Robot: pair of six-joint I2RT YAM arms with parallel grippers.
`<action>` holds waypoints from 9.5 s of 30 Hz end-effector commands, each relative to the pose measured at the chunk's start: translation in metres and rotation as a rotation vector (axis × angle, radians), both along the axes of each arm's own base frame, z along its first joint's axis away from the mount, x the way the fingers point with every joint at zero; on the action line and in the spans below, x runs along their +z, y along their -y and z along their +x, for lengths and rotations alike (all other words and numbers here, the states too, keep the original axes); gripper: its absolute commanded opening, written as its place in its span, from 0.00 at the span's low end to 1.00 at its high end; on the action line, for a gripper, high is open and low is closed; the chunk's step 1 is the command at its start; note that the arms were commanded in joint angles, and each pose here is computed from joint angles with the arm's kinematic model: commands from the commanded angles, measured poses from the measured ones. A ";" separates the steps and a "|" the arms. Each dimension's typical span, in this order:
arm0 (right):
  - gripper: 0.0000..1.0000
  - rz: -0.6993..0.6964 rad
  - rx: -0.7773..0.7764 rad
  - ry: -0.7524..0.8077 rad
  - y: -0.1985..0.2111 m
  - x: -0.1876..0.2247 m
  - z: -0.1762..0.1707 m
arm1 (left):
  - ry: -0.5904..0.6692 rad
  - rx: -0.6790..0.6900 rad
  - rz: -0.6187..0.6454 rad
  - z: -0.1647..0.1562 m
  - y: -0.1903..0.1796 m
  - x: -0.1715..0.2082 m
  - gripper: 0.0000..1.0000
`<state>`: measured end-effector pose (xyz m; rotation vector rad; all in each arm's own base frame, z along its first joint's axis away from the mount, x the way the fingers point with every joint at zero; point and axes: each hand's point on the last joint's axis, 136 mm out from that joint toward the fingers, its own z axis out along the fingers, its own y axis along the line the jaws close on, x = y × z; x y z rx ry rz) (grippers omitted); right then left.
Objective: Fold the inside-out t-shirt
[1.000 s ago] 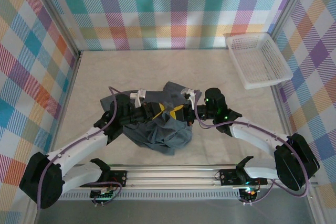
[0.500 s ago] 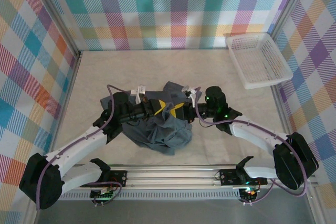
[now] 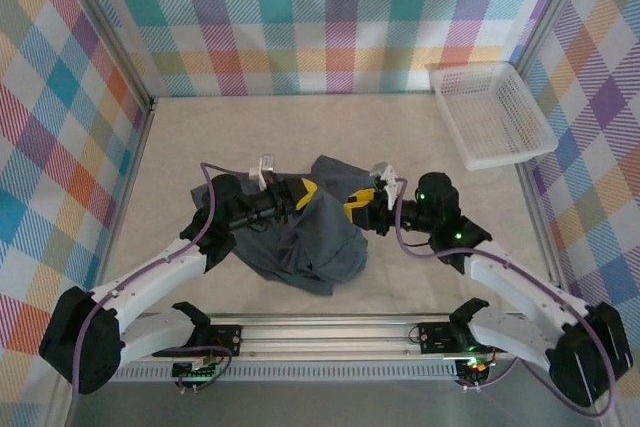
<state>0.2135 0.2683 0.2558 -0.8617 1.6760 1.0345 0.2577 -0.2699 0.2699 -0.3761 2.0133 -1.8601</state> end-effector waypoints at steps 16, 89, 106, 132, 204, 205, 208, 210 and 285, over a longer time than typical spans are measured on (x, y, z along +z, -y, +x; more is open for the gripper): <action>0.44 -0.321 -0.163 0.791 -0.054 0.028 0.031 | -0.024 0.025 -0.012 -0.005 -0.007 0.014 0.00; 0.00 -0.097 -0.461 -0.274 0.069 -0.029 0.071 | -0.597 0.299 0.765 -0.078 -0.111 -0.238 0.35; 0.00 0.104 -1.042 0.004 0.185 0.180 0.088 | -0.232 0.597 0.732 0.002 -0.226 -0.019 0.00; 0.00 -0.114 -1.154 0.129 0.211 0.206 0.147 | -0.024 0.415 0.593 0.144 -0.191 0.017 0.00; 0.00 0.011 -0.960 -0.215 0.195 0.123 0.167 | -0.164 0.364 0.709 0.105 -0.131 -0.096 0.00; 0.00 0.056 -0.978 -0.149 0.198 0.155 0.167 | -0.111 0.389 0.699 0.110 -0.139 -0.055 0.00; 0.00 0.141 -1.124 0.149 0.230 0.276 0.153 | 0.201 0.542 0.683 0.108 -0.172 0.126 0.00; 0.00 0.208 -1.222 0.326 0.252 0.337 0.129 | 0.351 0.638 0.702 0.083 -0.191 0.208 0.00; 0.57 -0.098 -0.737 -0.491 0.141 0.066 0.274 | -0.054 0.423 0.865 0.189 -0.176 0.008 0.54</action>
